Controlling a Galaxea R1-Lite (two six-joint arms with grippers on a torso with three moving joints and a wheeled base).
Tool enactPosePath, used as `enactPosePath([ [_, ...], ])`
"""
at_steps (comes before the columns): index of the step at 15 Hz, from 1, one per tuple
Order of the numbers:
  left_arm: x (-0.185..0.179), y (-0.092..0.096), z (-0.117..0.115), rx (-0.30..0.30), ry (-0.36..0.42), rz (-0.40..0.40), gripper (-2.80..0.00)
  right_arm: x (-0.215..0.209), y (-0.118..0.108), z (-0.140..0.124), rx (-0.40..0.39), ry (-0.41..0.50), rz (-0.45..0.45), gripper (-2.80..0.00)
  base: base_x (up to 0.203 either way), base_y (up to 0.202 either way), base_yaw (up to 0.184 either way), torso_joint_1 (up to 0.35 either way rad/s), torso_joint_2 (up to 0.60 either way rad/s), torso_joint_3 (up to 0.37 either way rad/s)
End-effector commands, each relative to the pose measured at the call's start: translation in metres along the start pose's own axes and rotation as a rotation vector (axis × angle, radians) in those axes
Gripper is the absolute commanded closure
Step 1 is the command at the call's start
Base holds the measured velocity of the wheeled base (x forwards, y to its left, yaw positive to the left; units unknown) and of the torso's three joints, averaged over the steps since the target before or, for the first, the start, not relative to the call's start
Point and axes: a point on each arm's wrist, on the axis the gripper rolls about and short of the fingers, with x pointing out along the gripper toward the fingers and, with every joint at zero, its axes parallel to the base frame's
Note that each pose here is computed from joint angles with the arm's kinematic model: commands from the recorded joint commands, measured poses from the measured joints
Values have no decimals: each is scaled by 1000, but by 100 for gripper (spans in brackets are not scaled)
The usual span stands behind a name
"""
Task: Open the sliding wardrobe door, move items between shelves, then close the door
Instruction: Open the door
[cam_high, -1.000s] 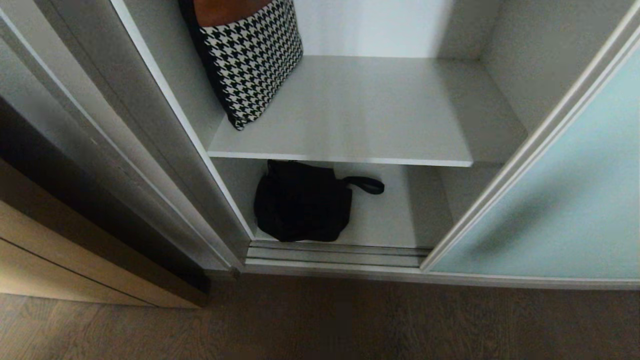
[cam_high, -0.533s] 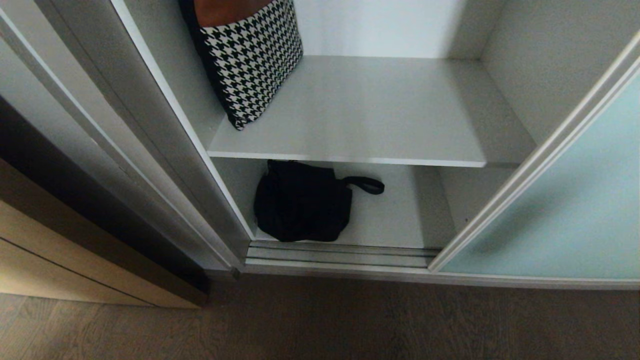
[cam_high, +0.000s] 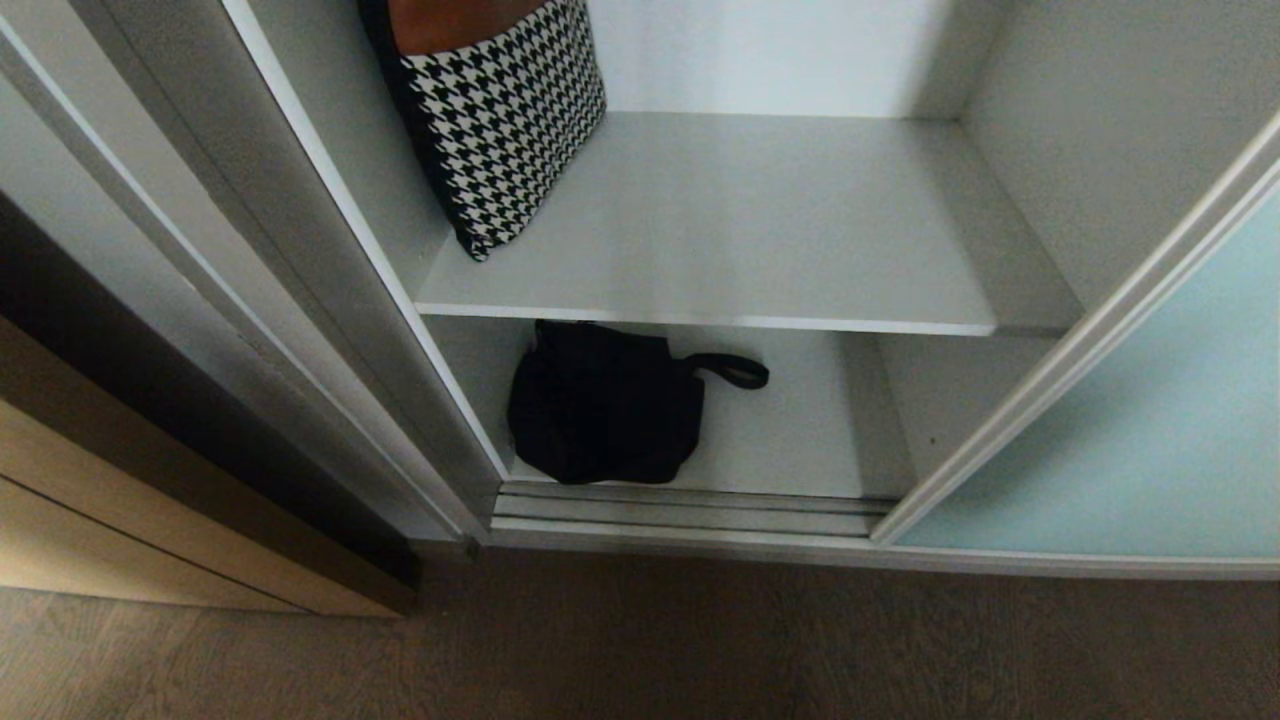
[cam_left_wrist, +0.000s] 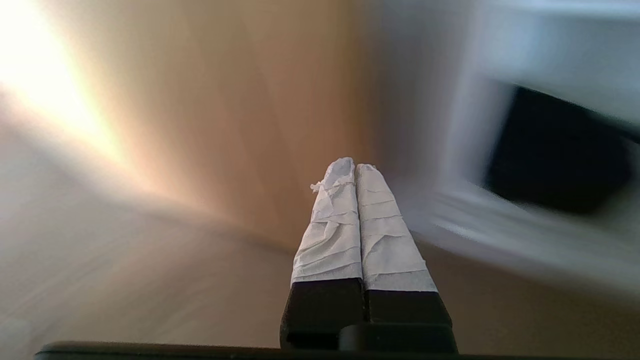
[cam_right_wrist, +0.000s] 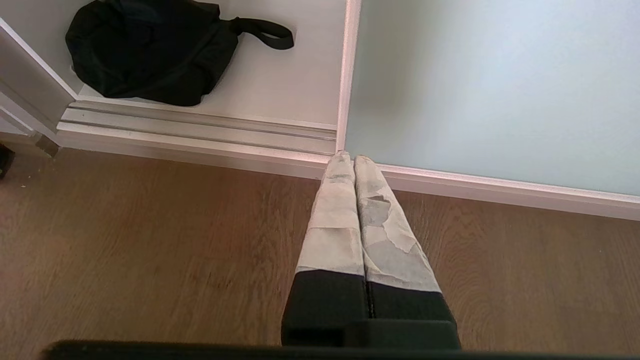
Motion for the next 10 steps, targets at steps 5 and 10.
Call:
enactPosePath([
  [5, -8, -10, -12, -126, 170, -519, 0, 0, 0, 0, 0, -1, 0, 0, 0, 0, 0, 0, 0, 0],
  [10, -9, -9, -13, 90, 144, -478, 0, 0, 0, 0, 0, -1, 0, 0, 0, 0, 0, 0, 0, 0],
])
